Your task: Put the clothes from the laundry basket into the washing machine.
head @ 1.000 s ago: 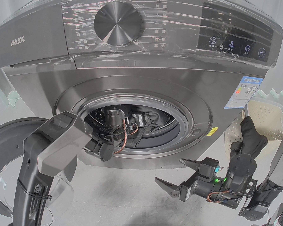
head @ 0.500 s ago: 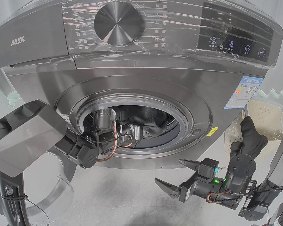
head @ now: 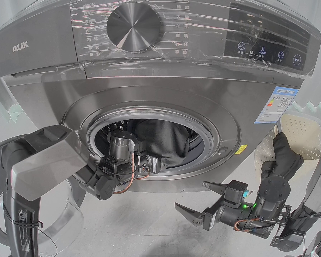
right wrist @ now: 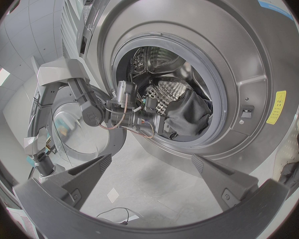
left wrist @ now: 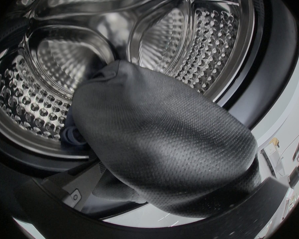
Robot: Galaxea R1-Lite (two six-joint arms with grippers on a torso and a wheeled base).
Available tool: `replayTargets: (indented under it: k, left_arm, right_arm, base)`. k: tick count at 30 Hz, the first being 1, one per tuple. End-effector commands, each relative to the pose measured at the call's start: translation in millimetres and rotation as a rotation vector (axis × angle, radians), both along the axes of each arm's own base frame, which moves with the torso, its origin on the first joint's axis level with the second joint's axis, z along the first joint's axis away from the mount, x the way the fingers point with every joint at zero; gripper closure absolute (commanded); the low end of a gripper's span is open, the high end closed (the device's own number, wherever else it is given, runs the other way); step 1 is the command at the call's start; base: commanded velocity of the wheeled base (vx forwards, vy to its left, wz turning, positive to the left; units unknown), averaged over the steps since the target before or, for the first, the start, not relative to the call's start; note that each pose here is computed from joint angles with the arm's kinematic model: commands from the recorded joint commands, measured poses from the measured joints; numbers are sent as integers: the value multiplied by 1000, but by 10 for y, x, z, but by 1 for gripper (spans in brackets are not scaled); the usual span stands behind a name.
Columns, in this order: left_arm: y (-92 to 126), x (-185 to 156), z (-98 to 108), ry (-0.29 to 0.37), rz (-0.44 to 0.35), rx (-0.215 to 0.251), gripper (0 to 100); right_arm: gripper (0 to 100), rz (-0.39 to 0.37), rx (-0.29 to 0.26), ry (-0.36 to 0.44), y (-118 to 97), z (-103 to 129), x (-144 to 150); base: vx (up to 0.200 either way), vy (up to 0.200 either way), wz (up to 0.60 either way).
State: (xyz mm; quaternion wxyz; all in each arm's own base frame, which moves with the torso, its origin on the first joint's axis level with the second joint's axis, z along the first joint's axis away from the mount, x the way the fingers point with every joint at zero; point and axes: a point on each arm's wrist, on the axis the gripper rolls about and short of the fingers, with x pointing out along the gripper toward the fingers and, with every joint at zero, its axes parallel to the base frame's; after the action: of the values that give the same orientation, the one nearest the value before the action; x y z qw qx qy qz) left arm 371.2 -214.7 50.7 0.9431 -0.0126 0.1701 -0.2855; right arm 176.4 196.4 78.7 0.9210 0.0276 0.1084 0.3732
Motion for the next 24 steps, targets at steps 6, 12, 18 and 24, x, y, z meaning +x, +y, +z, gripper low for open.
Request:
replayTargets:
  k: [6,12,18,24]
  left_arm:
    - [-40,86,-233,35,9,21,100]
    - [-72,143,-187,15,12,-2,100]
    - [-147,454,122,-98,115,-132,100]
    - [-99,825,310,-245,204,-232,100]
  right_arm:
    - [0,1,1,-1,5,0,1]
    - [0,1,2,-2,7,3,3]
    - [0,2,4,-4,14,7,4]
    - [0,7,5,-5,25,10,-3]
  base:
    - [0,0,0]
    - [0,0,0]
    - [0,0,0]
    - [0,0,0]
